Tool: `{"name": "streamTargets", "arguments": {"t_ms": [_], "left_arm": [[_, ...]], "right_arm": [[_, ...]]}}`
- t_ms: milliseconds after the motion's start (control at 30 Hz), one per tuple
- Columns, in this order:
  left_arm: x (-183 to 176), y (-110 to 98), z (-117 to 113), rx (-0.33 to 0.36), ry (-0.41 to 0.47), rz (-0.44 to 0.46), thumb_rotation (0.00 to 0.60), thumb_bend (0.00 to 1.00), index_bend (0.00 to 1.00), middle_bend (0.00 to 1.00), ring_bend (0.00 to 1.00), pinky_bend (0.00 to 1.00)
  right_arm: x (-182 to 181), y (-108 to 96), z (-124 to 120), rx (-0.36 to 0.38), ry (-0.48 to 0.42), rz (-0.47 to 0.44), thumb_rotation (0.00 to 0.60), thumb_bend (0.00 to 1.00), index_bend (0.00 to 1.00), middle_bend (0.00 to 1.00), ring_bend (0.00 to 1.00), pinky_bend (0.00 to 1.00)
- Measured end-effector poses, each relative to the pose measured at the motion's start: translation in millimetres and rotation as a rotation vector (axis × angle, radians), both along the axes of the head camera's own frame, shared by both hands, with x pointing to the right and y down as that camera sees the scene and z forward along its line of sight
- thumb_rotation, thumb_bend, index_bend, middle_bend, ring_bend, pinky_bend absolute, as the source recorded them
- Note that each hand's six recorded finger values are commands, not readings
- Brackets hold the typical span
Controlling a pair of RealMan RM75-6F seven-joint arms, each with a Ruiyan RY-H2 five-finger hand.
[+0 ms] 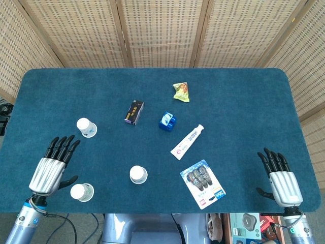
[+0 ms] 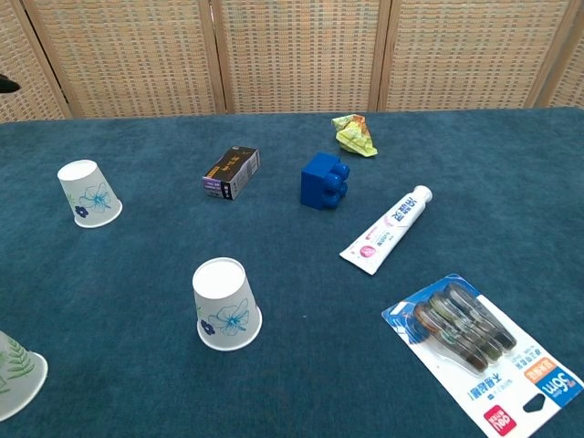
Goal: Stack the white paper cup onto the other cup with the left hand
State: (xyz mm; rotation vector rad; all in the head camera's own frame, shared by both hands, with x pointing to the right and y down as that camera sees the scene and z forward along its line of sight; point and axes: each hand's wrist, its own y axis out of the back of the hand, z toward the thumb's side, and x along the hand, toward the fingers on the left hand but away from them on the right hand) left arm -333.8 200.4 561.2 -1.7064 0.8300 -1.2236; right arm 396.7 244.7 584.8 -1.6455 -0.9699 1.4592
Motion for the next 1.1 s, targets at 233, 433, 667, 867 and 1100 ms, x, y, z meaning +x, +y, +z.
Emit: {"name": "streamTargets", "arguments": {"t_ms": [233, 433, 667, 867, 1100], "left_arm": [[33.4, -19.9, 11.2, -0.101, -0.013, 0.088, 0.6, 0.17, 0.0, 0.0, 0.0, 0.0], [61.7, -34.3, 25.2, -0.167, -0.055, 0.151, 0.6, 0.17, 0.0, 0.0, 0.0, 0.0], [96.1, -39.3, 38.4, -0.231, -0.063, 0.221, 0.6, 0.17, 0.02, 0.0, 0.0, 0.0], [123.5, -37.4, 46.8, -0.257, -0.089, 0.282, 0.6, 0.17, 0.07, 0.0, 0.0, 0.0], [149.4, -33.1, 59.3, -0.302, -0.114, 0.335, 0.6, 0.17, 0.08, 0.0, 0.0, 0.0]], "right_arm": [[1.6, -0.9, -0.7, 0.002, -0.003, 0.005, 0.6, 0.0, 0.0, 0.0, 0.0, 0.0], [3.1, -1.4, -0.8, 0.001, -0.005, 0.011, 0.6, 0.0, 0.0, 0.0, 0.0, 0.0], [6.4, -2.8, -2.5, 0.004, -0.011, 0.023, 0.6, 0.0, 0.0, 0.0, 0.0, 0.0], [8.1, -3.5, -3.6, 0.005, -0.016, 0.029, 0.6, 0.0, 0.0, 0.0, 0.0, 0.0], [12.1, -5.1, -5.1, 0.007, -0.02, 0.041, 0.6, 0.0, 0.0, 0.0, 0.0, 0.0]]}}
